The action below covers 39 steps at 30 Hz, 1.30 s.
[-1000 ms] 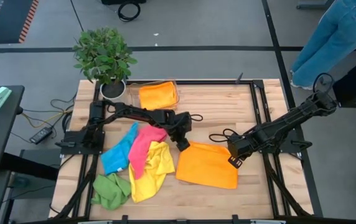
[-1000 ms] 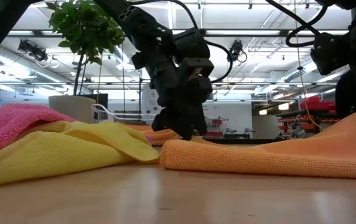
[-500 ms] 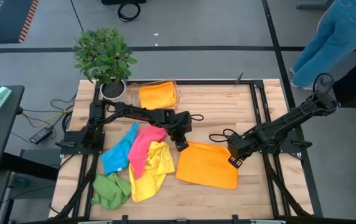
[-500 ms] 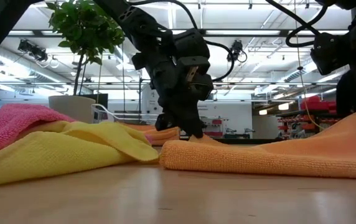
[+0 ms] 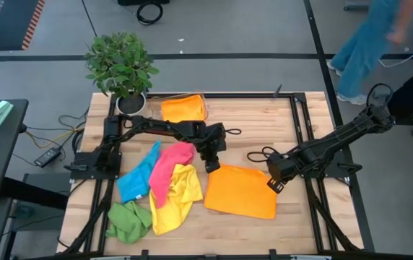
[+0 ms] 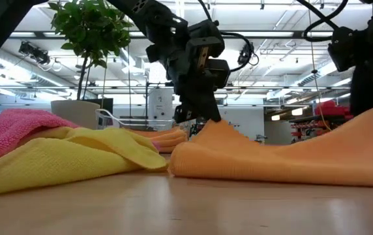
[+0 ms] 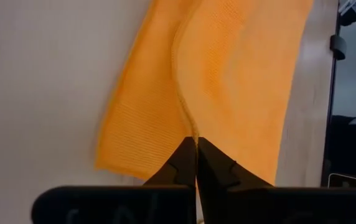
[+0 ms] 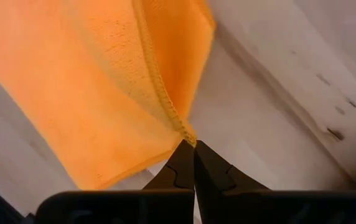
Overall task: Fold microfiber towels
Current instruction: Fold the orange microfiber cloth
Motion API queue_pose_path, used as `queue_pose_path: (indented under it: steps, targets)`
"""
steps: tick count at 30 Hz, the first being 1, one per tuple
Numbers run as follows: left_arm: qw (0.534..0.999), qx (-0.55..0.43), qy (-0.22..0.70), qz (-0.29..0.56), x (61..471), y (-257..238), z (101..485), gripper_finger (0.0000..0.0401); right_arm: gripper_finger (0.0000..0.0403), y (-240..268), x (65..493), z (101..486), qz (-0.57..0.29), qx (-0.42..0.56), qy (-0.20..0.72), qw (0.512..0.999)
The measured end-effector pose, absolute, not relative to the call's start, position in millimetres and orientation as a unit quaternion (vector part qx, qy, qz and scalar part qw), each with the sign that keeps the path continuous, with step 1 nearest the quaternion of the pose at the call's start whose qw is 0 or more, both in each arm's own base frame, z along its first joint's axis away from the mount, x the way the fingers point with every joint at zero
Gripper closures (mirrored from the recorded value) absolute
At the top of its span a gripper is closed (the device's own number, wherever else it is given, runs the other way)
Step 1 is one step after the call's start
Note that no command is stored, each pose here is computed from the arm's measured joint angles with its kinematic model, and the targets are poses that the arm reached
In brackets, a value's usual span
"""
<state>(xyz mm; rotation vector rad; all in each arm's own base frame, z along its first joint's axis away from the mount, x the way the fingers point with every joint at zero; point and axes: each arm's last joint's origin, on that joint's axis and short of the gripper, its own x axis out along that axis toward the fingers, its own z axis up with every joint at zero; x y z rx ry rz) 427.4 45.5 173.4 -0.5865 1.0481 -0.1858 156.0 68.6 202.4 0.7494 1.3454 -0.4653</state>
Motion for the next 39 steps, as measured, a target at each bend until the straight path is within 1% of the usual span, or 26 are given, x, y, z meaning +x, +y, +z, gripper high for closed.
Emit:
queue_pose_path:
  steps: [5, 9, 15, 18, 22, 28, 31, 34, 36, 39]
  targets:
    - [0.817, -0.282, 0.497, -0.073, 424.9, 58.6, 176.0, 0.0396, 0.04, 64.8, 148.1, 205.5, -0.233, 0.343, 0.604, 0.68]
    - [0.805, -0.283, 0.518, -0.059, 419.9, 59.5, 171.9, 0.0391, 0.04, 64.9, 148.3, 204.8, -0.234, 0.341, 0.607, 0.679]
    - [0.81, -0.271, 0.516, -0.064, 422.1, 51.3, 172.2, 0.039, 0.04, 65.9, 150.4, 202.5, -0.235, 0.337, 0.61, 0.678]
    - [0.816, -0.254, 0.517, -0.042, 422.8, 49.6, 171.7, 0.038, 0.0394, 65.6, 150.5, 202.5, -0.237, 0.335, 0.608, 0.68]
    - [0.819, -0.24, 0.522, -0.005, 422.2, 50.9, 170.5, 0.0352, 0.0362, 64.8, 150.8, 202.6, -0.245, 0.331, 0.601, 0.685]
    - [0.814, -0.249, 0.525, 0.007, 421.1, 53.3, 170.0, 0.0304, 0.0284, 57.2, 153.1, 202.5, -0.264, 0.335, 0.591, 0.685]
    - [0.811, -0.256, 0.526, 0.009, 420.7, 54.0, 169.9, 0.0286, 0.0248, 52.8, 153.9, 204.3, -0.261, 0.341, 0.591, 0.683]
    - [0.805, -0.262, 0.529, -0.047, 422.0, 38.9, 170.8, 0.028, 0.0223, 56.1, 156.7, 210.1, -0.238, 0.367, 0.588, 0.68]
    - [0.807, -0.228, 0.536, -0.093, 422.8, 16.1, 170.7, 0.0282, 0.0215, 67.3, 160.6, 212.6, -0.208, 0.388, 0.572, 0.692]
    - [0.814, -0.16, 0.538, -0.152, 422.7, -22.2, 170.5, 0.0297, 0.0212, 92.5, 165.4, 214.4, -0.161, 0.4, 0.541, 0.722]
